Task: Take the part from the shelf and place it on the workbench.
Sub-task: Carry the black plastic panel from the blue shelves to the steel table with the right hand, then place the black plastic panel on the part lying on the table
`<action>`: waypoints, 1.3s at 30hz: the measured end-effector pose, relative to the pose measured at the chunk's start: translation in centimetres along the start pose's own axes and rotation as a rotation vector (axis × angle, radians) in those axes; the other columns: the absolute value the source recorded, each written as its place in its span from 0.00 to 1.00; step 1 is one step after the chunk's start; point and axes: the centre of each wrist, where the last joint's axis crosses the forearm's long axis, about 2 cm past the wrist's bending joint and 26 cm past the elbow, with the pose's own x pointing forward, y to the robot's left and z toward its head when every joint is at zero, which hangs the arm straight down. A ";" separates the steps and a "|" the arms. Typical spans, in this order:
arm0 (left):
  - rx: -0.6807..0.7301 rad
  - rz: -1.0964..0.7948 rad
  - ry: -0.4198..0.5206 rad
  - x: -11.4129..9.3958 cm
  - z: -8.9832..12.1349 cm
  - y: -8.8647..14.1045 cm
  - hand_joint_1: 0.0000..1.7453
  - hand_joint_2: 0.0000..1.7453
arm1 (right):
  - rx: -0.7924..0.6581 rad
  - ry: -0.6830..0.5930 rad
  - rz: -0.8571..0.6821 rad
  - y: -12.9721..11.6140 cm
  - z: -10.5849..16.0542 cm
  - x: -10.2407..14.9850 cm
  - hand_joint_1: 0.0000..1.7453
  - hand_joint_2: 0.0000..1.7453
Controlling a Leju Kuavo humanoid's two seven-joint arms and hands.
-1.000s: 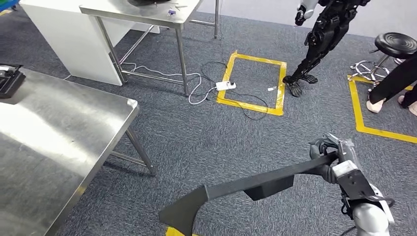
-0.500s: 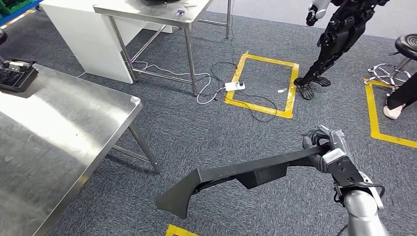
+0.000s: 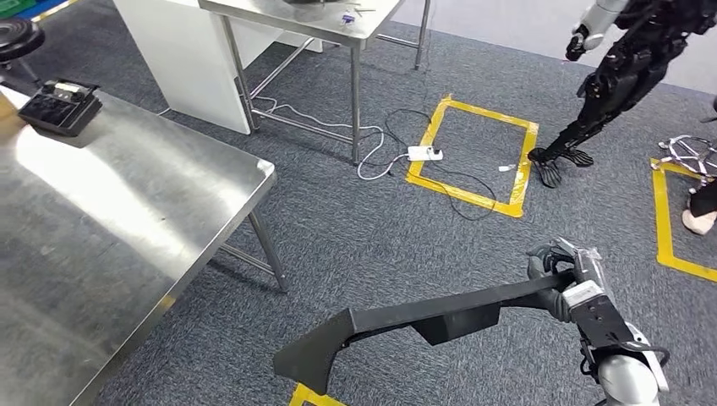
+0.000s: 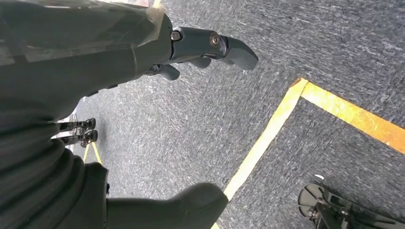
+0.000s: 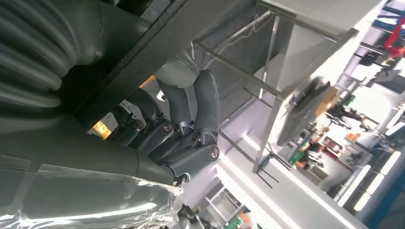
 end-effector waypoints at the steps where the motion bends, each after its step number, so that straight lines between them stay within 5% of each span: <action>1: -0.001 0.000 0.001 0.0 0.0 0.0 0.00 1.00 | 0.001 0.007 0.000 0.0 0.3 0.0 1.00 1.00; 15: 0.003 -0.004 0.024 -0.1 0.0 0.1 0.00 1.00 | -0.015 -0.005 0.009 -0.5 -0.3 0.2 1.00 1.00; 39: 0.013 0.024 0.054 0.4 0.2 -0.4 0.00 1.00 | -0.085 -0.012 0.017 -5.0 -7.8 -1.1 1.00 1.00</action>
